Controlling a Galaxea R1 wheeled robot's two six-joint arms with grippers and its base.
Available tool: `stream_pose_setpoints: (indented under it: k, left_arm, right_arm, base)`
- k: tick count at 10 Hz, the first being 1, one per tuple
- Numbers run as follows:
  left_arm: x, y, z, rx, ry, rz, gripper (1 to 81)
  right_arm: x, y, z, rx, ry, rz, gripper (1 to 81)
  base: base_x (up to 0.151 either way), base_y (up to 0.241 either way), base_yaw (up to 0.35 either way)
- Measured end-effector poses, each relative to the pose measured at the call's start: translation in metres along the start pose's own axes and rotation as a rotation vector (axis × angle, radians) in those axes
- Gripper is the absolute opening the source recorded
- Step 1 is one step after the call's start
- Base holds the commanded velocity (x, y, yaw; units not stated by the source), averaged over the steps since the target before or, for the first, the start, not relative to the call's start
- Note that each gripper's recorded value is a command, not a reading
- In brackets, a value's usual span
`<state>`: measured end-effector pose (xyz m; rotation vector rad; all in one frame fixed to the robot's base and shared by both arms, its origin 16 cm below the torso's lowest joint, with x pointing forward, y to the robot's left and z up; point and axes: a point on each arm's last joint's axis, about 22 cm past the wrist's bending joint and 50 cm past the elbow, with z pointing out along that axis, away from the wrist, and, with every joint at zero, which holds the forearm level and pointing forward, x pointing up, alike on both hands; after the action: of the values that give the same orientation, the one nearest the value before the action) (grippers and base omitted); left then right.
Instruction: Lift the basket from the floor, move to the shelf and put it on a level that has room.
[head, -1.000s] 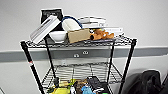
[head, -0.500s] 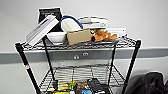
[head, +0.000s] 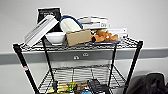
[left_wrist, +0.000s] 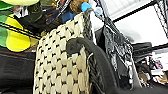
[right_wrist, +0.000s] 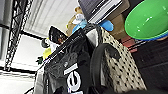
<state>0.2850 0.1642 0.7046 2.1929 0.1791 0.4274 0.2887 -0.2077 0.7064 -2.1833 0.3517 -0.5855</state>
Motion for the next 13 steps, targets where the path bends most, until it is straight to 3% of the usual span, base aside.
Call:
stream_pose_setpoints:
  k: [5, 13]
  left_arm:
    - [-0.003, 0.008, -0.008, -0.014, -0.006, -0.003, 1.0]
    - [-0.001, 0.07, -0.054, -0.131, 0.027, 0.041, 1.0]
  right_arm:
    - [-0.002, -0.009, -0.009, 0.018, -0.008, 0.002, 1.0]
    - [0.016, -0.079, -0.07, 0.135, 0.006, -0.026, 1.0]
  base:
    - [0.0, 0.0, 0.0]
    - [0.0, 0.0, 0.0]
